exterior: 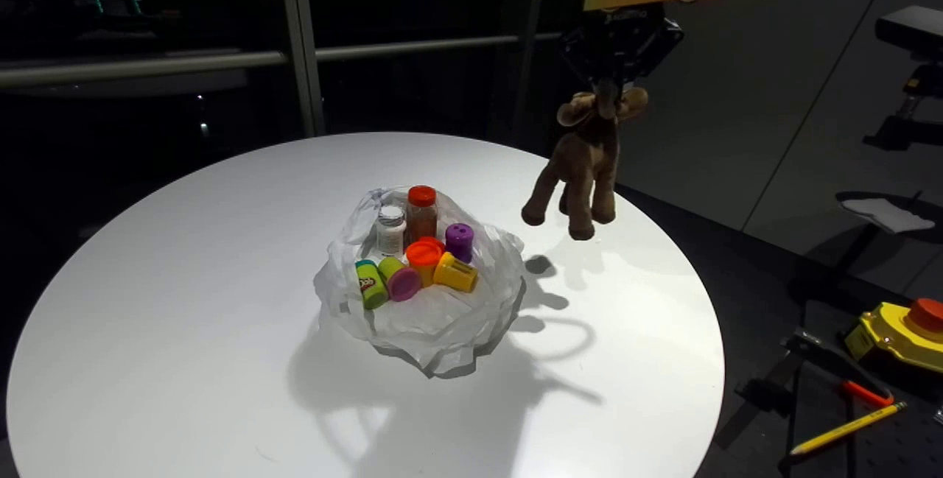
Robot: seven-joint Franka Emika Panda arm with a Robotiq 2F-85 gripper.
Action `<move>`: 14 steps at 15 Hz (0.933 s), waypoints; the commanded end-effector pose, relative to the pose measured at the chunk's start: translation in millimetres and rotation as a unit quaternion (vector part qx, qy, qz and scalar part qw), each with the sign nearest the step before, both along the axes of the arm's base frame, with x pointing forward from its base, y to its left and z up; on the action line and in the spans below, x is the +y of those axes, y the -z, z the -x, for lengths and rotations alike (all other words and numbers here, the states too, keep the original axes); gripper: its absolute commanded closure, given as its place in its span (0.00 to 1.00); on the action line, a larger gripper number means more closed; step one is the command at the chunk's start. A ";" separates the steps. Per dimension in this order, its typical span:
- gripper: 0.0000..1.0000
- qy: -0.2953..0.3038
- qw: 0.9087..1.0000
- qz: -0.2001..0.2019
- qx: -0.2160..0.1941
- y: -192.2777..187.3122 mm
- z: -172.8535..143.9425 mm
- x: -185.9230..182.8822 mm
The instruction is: Remove the objects from the plastic and put them on the table.
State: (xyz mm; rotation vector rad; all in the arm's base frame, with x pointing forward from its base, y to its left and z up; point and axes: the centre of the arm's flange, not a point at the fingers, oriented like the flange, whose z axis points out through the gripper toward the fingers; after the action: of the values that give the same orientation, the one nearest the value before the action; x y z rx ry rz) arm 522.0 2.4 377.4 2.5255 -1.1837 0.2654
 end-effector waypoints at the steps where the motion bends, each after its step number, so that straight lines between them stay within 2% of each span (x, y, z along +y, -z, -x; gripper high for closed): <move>1: 0.98 0.016 0.998 0.040 0.040 12.6 -10.4 -25.7; 6: 0.98 0.032 0.987 0.091 0.130 65.1 -34.2 -45.9; 9: 0.98 0.021 0.984 0.101 0.148 88.3 -51.7 -47.6; 10: 0.65 0.021 0.985 0.104 0.137 90.9 -58.2 -47.5; 11: 0.65 0.022 0.986 0.108 0.129 91.6 -62.3 -47.0; 12: 0.60 0.019 0.987 0.106 0.120 89.6 -65.1 -46.2; 14: 0.44 0.012 0.989 0.109 0.100 78.0 -65.9 -40.1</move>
State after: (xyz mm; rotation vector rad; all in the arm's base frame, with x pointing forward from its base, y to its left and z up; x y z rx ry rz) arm 574.2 -43.5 278.8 2.2847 -1.0522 0.0308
